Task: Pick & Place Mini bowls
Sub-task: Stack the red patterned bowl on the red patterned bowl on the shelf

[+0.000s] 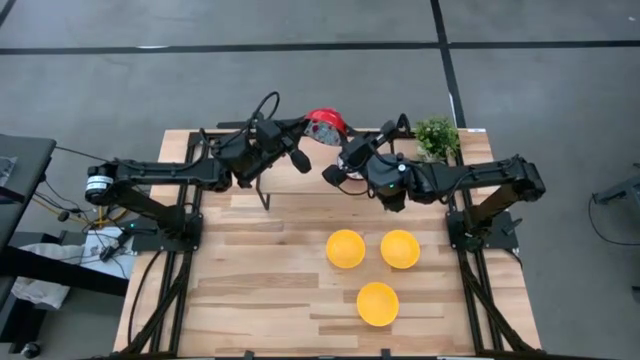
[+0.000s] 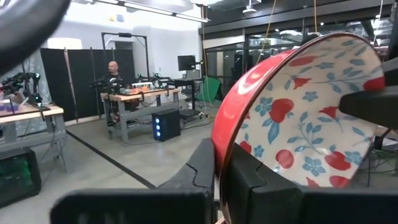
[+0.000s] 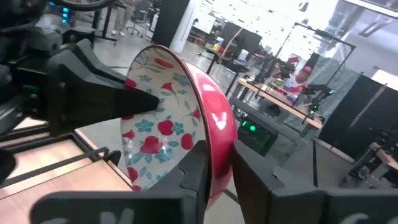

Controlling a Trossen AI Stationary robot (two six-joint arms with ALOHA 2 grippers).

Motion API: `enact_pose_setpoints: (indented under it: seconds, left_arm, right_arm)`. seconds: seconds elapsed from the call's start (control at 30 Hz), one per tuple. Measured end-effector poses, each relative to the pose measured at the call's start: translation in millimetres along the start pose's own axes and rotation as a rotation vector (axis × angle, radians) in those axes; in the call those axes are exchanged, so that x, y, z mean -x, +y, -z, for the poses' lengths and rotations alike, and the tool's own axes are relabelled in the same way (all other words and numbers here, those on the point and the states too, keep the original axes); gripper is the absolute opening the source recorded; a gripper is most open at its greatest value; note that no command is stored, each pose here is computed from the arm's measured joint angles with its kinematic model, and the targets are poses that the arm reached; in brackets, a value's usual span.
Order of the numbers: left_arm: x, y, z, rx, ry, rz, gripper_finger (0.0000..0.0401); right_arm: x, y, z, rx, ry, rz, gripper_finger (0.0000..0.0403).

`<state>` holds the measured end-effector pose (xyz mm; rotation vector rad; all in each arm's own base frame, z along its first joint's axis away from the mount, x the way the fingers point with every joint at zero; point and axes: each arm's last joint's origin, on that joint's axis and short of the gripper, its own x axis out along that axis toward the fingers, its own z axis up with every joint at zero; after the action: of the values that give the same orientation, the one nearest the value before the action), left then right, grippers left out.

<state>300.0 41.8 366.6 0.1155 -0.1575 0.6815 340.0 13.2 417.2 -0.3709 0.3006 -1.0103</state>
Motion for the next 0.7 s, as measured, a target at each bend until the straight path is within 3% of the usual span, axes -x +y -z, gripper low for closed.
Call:
enact_pose_setpoints:
  seconds: [0.2, 0.7]
  left_arm:
    - [3.2, -4.6, -1.4, 0.016, -0.004, 0.003, 0.0010]
    - [4.0, -6.0, -1.9, 0.038, -0.007, 0.011, 0.0012]
  right_arm:
    - [-3.8, -2.3, 0.4, -0.008, 0.006, 0.021, 0.0022]
    - [-3.9, -2.4, -0.4, -0.015, 0.001, 0.022, 0.0012]
